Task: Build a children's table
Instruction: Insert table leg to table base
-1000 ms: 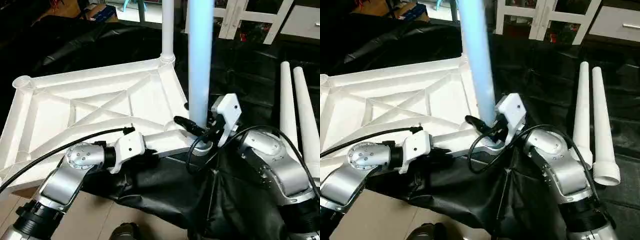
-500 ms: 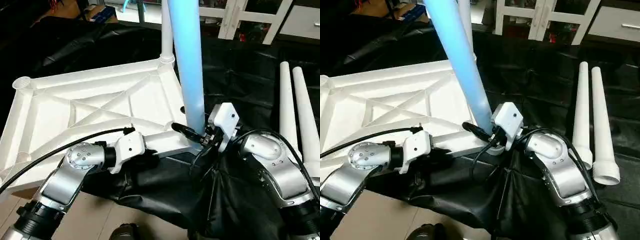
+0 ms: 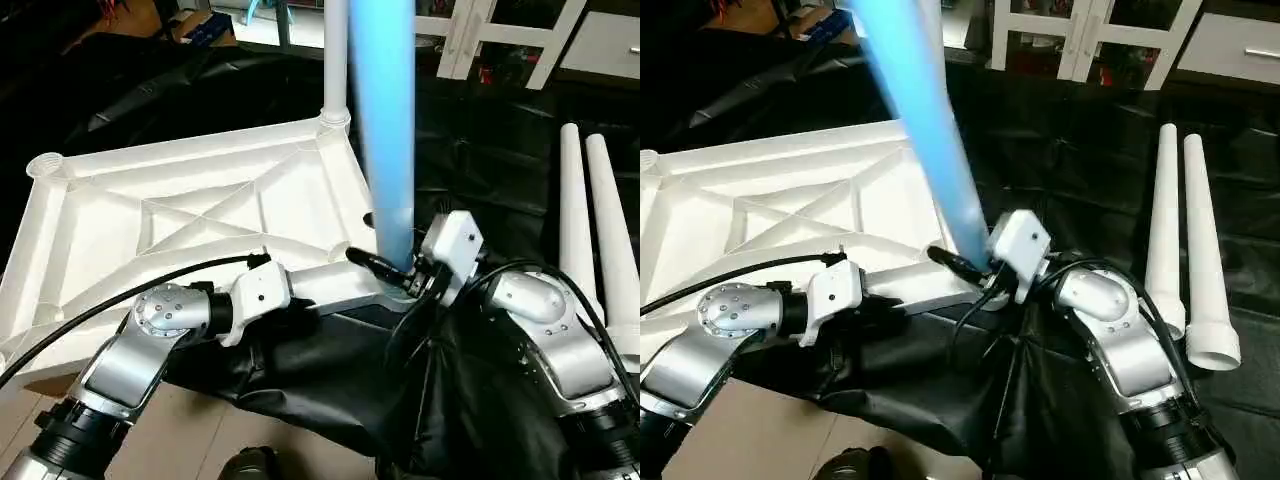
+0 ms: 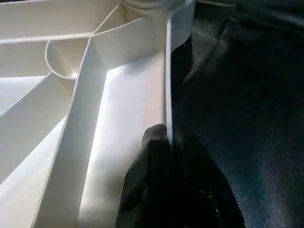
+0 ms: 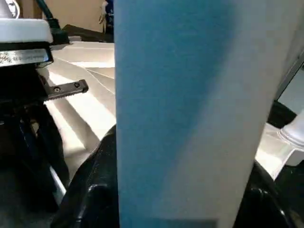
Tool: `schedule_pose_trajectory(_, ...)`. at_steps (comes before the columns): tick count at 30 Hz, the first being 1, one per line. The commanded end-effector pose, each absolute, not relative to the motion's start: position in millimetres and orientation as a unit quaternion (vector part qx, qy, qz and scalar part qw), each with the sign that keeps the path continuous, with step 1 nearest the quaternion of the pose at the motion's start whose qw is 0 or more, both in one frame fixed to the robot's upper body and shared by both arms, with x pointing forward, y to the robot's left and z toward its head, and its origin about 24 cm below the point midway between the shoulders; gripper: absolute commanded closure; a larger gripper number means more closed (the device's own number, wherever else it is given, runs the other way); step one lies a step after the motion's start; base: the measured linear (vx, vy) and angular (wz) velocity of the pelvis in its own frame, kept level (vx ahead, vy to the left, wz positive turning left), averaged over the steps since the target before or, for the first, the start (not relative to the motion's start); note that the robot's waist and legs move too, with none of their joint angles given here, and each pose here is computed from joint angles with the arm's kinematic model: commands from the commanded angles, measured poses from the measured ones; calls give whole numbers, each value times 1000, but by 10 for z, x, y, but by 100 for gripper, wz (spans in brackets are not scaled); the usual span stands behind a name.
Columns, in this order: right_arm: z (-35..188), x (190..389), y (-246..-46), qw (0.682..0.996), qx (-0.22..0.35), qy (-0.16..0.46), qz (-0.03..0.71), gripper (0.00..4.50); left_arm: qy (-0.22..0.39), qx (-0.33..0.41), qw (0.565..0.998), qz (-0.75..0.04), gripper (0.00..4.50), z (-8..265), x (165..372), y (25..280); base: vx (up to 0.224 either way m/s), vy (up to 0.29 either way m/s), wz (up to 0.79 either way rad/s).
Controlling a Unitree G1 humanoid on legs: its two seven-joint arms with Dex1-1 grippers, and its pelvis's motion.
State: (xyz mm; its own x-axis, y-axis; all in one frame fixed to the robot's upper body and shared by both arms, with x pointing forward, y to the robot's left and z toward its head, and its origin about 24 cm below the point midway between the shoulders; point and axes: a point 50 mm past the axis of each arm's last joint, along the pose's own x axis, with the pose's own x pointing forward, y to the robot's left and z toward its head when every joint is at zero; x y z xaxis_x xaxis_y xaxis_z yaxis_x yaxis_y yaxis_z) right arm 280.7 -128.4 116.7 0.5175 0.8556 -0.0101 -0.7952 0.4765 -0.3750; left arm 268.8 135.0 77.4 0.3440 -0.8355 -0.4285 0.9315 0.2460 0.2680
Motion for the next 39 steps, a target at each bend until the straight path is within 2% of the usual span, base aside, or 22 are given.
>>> schedule_pose_trajectory(1, 907, 2826, -1444, 866, -182, -16, 465, 264, 99, 225, 787, -565, 450, 700, 2667, 1339, 0, 0, 0)
schedule_pose_trajectory(13, 952, 2845, -1516, 870, -178, -21, 459, 264, 98, 229, 786, -565, 450, 703, 2683, 1343, 0, 0, 0)
schedule_pose_trajectory(21, 959, 2765, -1327, 856, -115, -22, 504, 264, 97, 229, 786, -566, 450, 703, 2694, 1340, 0, 0, 0)
schedule_pose_trajectory(28, 931, 2767, -1289, 856, -100, -17, 507, 264, 96, 231, 786, -566, 450, 703, 2691, 1340, 0, 0, 0)
schedule_pose_trajectory(29, 928, 2780, -1294, 860, -93, -18, 501, 264, 96, 231, 786, -566, 450, 703, 2689, 1339, 0, 0, 0)
schedule_pose_trajectory(33, 874, 2886, -1362, 889, -4, -4, 458, 264, 97, 230, 784, -568, 450, 691, 2678, 1330, 0, 0, 0)
schedule_pose_trajectory(39, 778, 2929, -1405, 894, 24, 28, 446, 264, 97, 231, 783, -570, 450, 692, 2677, 1330, 0, 0, 0)
